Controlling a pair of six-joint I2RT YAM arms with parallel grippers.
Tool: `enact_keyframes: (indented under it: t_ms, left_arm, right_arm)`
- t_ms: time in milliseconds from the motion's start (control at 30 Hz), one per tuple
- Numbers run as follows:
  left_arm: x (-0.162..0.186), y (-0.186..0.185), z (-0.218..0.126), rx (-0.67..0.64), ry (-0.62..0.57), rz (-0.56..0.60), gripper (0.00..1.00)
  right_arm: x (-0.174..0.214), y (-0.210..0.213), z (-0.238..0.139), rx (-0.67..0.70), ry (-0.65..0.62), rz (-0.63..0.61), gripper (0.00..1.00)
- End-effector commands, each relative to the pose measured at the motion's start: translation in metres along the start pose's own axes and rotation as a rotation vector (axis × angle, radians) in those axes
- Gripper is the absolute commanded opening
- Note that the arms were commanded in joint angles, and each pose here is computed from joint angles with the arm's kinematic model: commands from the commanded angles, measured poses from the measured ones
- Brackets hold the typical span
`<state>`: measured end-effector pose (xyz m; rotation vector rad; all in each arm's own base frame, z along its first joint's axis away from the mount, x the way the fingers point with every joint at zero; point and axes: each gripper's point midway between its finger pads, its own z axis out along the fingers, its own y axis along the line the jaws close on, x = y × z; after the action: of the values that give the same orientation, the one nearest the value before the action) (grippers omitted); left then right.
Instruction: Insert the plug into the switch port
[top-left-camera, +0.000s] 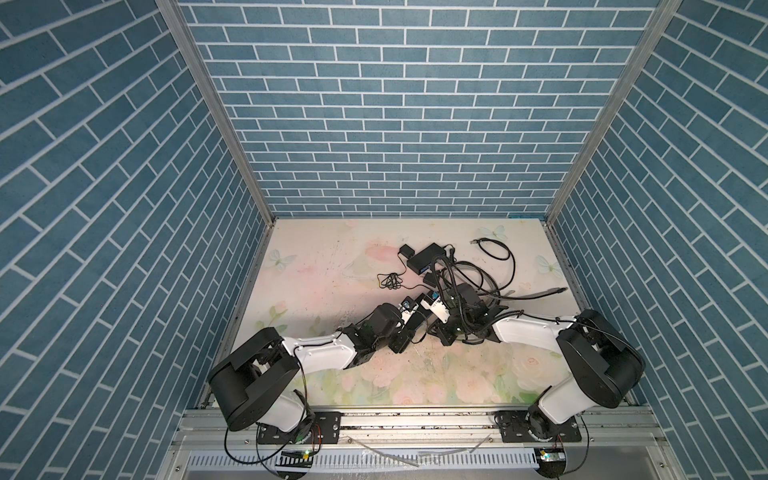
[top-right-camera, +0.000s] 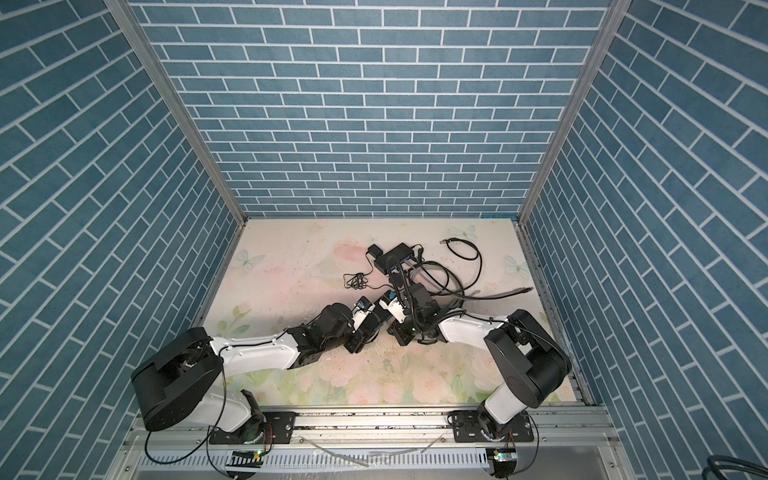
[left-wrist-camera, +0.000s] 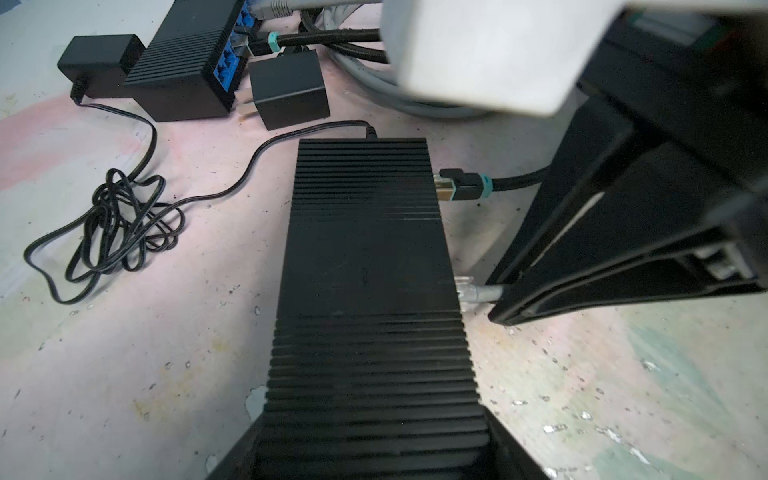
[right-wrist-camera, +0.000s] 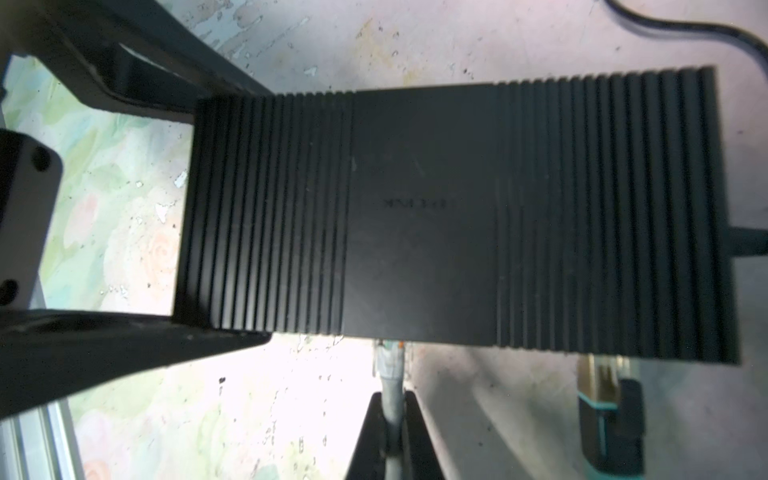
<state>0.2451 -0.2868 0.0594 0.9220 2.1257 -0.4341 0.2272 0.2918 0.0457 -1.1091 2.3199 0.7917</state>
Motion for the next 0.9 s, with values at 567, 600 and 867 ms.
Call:
enact_keyframes:
  t_ms: [567, 600, 867]
  left_arm:
    - [0.013, -0.016, 0.001, 0.055, 0.008, -0.057, 0.34]
    - [0.017, -0.013, 0.002, 0.044, 0.015, -0.068, 0.34]
    - [0.042, 0.01, 0.002, -0.021, 0.059, -0.141, 0.5]
  right_arm:
    - [-0.097, -0.014, 0.011, 0.056, -0.175, -0.12, 0.22]
    - [-0.095, -0.015, 0.012, 0.061, -0.17, -0.118, 0.24]
    - [-0.088, -0.028, -0.006, 0.112, -0.166, -0.09, 0.38]
